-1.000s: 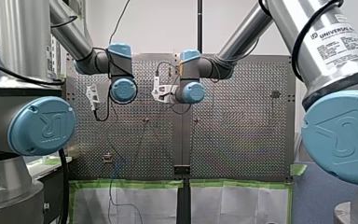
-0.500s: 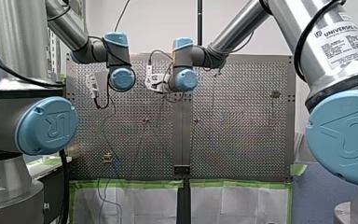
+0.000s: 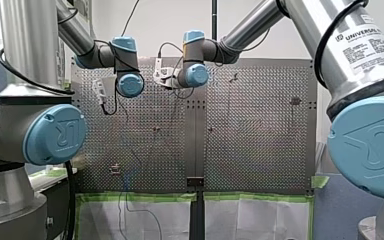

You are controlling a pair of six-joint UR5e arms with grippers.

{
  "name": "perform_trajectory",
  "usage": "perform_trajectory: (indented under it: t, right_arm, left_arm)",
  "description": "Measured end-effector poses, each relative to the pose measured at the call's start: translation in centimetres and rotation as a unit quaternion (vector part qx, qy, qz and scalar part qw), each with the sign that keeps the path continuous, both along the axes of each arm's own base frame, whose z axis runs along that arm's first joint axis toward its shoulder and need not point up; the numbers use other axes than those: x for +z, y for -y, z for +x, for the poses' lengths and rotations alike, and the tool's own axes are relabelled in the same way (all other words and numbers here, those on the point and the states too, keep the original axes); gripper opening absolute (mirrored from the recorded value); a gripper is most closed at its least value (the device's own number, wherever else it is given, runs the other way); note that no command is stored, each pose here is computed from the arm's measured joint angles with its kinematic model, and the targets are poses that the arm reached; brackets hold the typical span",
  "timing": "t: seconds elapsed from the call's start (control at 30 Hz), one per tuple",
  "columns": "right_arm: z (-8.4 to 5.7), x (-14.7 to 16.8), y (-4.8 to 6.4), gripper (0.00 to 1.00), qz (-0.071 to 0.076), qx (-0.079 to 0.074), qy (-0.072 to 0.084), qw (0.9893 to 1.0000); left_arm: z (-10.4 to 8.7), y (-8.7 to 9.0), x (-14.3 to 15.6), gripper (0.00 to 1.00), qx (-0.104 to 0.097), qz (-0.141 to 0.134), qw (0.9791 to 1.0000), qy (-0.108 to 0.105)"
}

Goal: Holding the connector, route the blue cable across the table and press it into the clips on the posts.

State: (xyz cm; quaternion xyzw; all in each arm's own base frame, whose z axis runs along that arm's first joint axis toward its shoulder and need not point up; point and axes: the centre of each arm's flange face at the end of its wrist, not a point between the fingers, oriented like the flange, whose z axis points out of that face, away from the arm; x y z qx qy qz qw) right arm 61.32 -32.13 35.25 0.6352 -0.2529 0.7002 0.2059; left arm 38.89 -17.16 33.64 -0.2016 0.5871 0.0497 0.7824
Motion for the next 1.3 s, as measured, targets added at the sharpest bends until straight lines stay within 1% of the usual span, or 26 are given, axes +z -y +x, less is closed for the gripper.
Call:
perform_trajectory:
  t: [0.1,0.2,0.37,0.53,0.67,0.8,0.93,1.03,1.3]
  right_arm:
    - [0.5,0.2,0.4,0.00,0.000,0.002,0.003,1.0000]
    - [1.0,0.0,0.8,0.00,0.004,0.002,0.003,1.0000]
    - [1.8,-0.9,1.6,0.00,0.017,0.002,-0.006,0.9998]
    - [2.7,-1.3,2.5,0.00,0.024,0.001,-0.009,0.9997]
    - [3.2,-1.6,2.9,0.00,0.030,0.001,-0.014,0.9995]
    - [3.7,-1.2,3.3,0.00,0.030,0.003,-0.014,0.9995]
    - [4.3,-1.3,3.6,0.00,0.034,0.006,-0.019,0.9992]
    - [4.7,-1.3,3.9,0.00,0.037,0.008,-0.022,0.9990]
    - [6.0,-0.8,4.9,0.00,0.033,0.008,-0.018,0.9992]
  left_arm:
    - [0.6,-0.4,0.6,0.00,0.002,-0.001,1.0000,0.007]
    - [1.2,-1.0,1.1,0.00,0.005,0.000,0.9999,0.010]
    - [2.2,-2.3,1.6,0.00,0.007,0.005,0.9999,0.014]
    - [3.3,-3.6,2.2,0.00,0.008,0.011,0.9997,0.021]
    - [4.3,-4.6,2.3,0.00,0.008,0.016,0.9996,0.022]
    - [5.1,-4.8,1.9,0.00,0.004,0.019,0.9997,0.017]
    - [6.0,-5.0,1.6,0.00,0.005,0.020,0.9997,0.013]
    - [6.4,-5.3,1.8,0.00,0.007,0.017,0.9997,0.017]
    - [7.1,-6.3,2.5,0.00,0.016,0.013,0.9994,0.027]
